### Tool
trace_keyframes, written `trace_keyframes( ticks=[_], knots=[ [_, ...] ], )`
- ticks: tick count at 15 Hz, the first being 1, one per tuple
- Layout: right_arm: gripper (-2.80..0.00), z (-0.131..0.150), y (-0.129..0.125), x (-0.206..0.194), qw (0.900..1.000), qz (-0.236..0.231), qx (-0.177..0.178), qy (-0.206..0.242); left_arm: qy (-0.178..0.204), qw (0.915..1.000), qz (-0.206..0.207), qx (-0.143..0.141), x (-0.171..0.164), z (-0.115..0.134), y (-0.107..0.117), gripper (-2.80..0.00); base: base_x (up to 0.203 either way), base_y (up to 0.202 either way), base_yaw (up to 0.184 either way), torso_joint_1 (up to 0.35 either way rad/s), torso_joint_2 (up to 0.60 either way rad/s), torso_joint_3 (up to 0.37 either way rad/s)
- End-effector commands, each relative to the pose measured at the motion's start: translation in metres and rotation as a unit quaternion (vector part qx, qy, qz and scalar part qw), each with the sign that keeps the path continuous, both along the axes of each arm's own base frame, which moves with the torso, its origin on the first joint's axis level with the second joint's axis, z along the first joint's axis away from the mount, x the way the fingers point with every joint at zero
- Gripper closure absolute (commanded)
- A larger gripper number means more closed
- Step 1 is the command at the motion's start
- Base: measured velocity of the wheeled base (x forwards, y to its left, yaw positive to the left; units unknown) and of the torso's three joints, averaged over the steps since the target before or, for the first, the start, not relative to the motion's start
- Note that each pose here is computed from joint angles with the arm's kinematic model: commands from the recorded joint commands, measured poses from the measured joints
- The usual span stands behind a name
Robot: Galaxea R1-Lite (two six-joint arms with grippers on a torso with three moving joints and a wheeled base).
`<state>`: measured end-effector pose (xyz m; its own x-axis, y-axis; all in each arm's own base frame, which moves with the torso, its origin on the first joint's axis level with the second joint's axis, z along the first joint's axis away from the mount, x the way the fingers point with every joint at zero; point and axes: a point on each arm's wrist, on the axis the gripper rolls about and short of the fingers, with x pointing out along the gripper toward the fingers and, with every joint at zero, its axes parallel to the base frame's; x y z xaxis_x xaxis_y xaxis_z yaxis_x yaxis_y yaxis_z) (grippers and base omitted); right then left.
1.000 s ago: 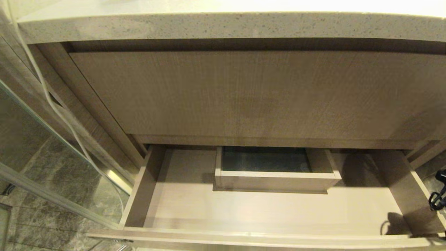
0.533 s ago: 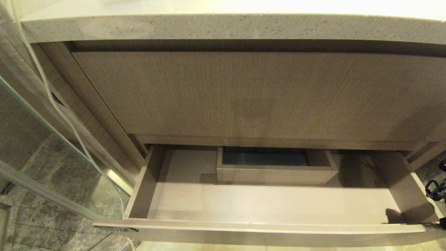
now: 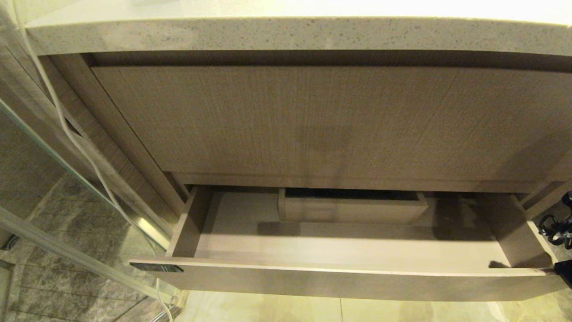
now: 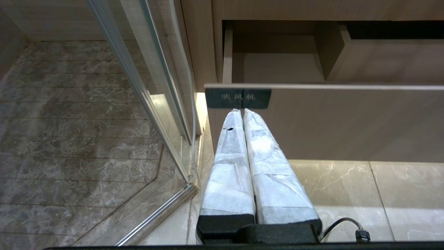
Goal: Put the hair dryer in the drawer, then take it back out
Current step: Close the drawer
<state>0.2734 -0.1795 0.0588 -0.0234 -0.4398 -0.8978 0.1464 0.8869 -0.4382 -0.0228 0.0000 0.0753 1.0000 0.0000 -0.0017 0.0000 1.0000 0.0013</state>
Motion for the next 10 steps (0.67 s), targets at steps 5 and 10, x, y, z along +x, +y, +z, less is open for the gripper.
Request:
trace_keyframes(
  ticks=[5, 10],
  knots=[
    [0.0, 0.014, 0.0, 0.011, 0.997, 0.034, -0.027, -0.062, 0.0, 1.0, 0.0, 0.0, 0.0, 0.0, 0.0, 0.0, 0.0, 0.0, 0.0, 0.0, 0.0, 0.0],
    [0.0, 0.024, 0.003, 0.012, 0.995, 0.043, -0.025, -0.082, 0.0, 1.0, 0.0, 0.0, 0.0, 0.0, 0.0, 0.0, 0.0, 0.0, 0.0, 0.0, 0.0, 0.0]
  ],
)
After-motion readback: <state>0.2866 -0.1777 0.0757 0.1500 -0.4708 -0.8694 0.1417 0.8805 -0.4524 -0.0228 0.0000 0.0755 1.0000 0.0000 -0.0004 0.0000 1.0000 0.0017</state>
